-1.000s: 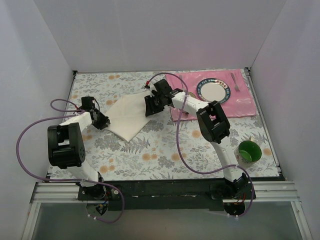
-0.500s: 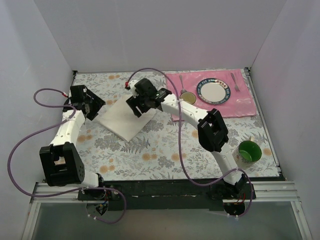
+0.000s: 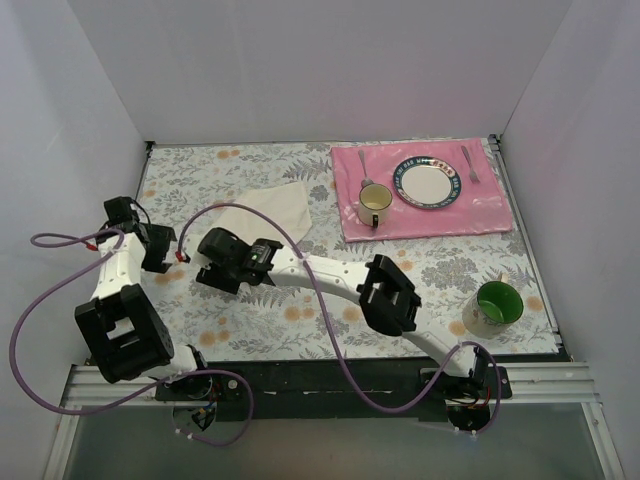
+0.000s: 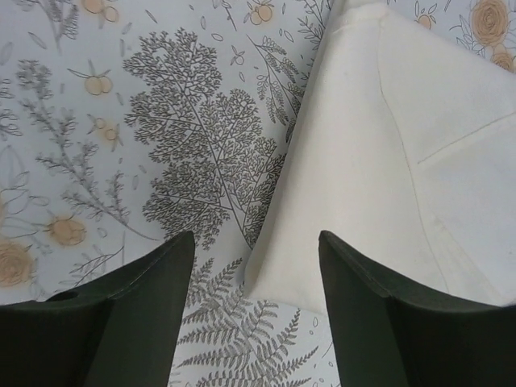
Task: Fold the napkin, place the utensils inside, and roll it up
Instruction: Roll the napkin with the utensil
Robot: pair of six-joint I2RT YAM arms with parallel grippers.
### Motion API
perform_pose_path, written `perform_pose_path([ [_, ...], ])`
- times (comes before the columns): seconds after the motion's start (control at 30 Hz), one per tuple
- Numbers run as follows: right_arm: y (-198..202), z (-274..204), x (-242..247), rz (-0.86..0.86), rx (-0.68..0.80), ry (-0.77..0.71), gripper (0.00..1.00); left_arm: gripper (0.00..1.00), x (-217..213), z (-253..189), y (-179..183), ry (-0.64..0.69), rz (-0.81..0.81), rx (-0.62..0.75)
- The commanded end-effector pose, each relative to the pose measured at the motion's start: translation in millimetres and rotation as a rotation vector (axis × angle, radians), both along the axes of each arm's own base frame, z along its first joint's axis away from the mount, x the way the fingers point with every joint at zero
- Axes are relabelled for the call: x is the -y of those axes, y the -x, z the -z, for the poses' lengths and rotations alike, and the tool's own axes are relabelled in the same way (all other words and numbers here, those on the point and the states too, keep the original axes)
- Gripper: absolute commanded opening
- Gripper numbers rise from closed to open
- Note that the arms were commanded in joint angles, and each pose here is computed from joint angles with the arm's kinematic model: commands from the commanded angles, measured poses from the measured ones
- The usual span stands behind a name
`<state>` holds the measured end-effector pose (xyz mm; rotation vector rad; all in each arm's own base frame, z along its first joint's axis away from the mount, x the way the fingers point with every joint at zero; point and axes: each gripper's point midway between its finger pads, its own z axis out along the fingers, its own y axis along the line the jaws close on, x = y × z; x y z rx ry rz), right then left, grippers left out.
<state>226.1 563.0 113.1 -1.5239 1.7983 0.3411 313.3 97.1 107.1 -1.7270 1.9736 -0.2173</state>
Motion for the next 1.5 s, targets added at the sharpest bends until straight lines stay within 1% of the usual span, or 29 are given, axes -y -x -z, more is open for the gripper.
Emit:
perform_pose_path([
  [0.0, -34.1, 17.1, 1.3, 0.056, 0.103, 0.048, 0.70, 0.58, 12.9, 14.8, 6.8, 0.089, -0.006, -0.044],
  [0.17, -47.2, 29.8, 1.5, 0.068, 0.170, 0.077, 0.68, 0.57, 10.3, 16.4, 3.0, 0.072, 0.010, -0.022],
  [0.4, -49.4, 46.9, -0.6, 0.067, 0.185, 0.097, 0.66, 0.57, 9.7, 13.2, -2.8, 0.080, 0.009, 0.001],
  [0.53, -50.5, 59.6, 0.4, 0.070, 0.181, 0.115, 0.66, 0.63, 16.8, 17.0, -5.6, 0.118, 0.030, 0.014],
  [0.7, -50.6, 70.8, 1.7, 0.082, 0.174, 0.123, 0.67, 0.64, 37.6, 23.9, -9.0, 0.193, 0.126, 0.069],
  [0.87, -60.5, 78.0, 8.2, 0.134, 0.210, 0.150, 0.64, 0.67, 59.4, 20.3, -17.0, 0.263, 0.241, 0.180],
  [1.0, -66.9, 79.4, 13.9, 0.166, 0.202, 0.147, 0.52, 0.70, 72.4, 23.4, -15.1, 0.304, 0.287, 0.239],
  [1.07, -65.4, 78.7, 12.9, 0.158, 0.192, 0.135, 0.48, 0.71, 75.9, 29.9, -12.2, 0.317, 0.286, 0.247],
  [1.1, -66.1, 77.7, 11.9, 0.156, 0.192, 0.128, 0.43, 0.74, 77.6, 31.7, -11.1, 0.323, 0.288, 0.252],
  [1.23, -58.8, 73.7, 5.9, 0.126, 0.153, 0.100, 0.35, 0.76, 83.2, 34.5, -13.4, 0.340, 0.311, 0.303],
  [1.4, -55.4, 66.9, 3.1, 0.114, 0.112, 0.066, 0.25, 0.75, 91.5, 50.6, -9.8, 0.394, 0.325, 0.290],
  [1.47, -54.5, 63.6, 1.3, 0.109, 0.088, 0.046, 0.22, 0.74, 93.2, 55.9, -10.3, 0.404, 0.327, 0.294],
])
